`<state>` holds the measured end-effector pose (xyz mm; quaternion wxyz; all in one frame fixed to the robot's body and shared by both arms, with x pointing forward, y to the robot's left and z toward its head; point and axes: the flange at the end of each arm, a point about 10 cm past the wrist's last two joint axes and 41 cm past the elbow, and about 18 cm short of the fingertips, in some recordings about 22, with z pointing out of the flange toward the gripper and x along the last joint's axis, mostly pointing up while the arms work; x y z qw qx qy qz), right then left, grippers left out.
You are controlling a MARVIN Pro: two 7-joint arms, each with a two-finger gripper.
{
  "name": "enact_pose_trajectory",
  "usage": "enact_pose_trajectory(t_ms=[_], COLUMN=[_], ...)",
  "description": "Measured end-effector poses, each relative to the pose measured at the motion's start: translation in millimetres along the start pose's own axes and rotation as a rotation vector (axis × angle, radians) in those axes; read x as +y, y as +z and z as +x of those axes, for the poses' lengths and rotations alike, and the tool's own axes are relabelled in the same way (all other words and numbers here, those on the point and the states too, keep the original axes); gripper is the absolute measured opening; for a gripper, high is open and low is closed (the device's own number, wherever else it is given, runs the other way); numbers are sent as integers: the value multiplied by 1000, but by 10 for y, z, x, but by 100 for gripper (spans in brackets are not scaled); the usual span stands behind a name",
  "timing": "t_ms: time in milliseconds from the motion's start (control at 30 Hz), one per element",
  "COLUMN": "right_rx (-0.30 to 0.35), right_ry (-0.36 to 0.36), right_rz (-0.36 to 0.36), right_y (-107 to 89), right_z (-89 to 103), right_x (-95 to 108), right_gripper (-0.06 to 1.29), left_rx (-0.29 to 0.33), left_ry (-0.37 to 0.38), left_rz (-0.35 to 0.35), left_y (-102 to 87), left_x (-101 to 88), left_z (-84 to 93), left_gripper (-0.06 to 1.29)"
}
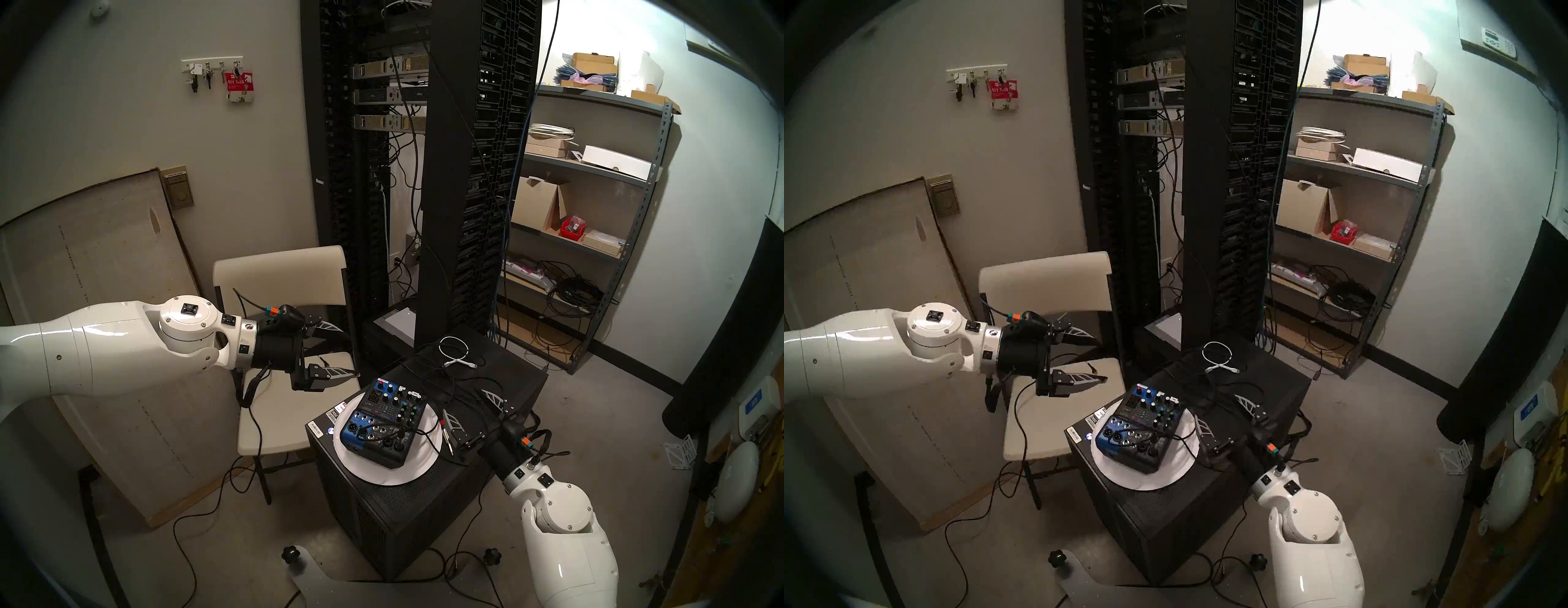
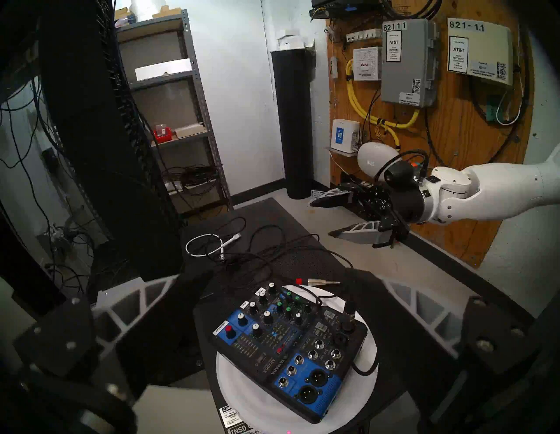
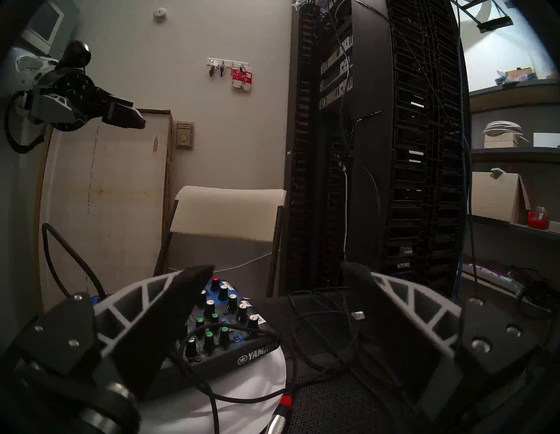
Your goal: Insert aux cable
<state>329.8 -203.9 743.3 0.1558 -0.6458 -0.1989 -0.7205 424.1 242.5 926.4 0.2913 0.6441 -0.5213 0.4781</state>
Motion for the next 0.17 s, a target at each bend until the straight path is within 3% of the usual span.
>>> enact_pose_trajectory(t_ms=[167], right_rx=[0], right_ry=[0], right_rz=[0], right_y=[1], right_z=[0], right_x=[-2], right_gripper=[119], left_rx=[0], left_ry=[0], left_rz=[0], left_y=[2], left_x=[1], left_z=[1], left_gripper=[121])
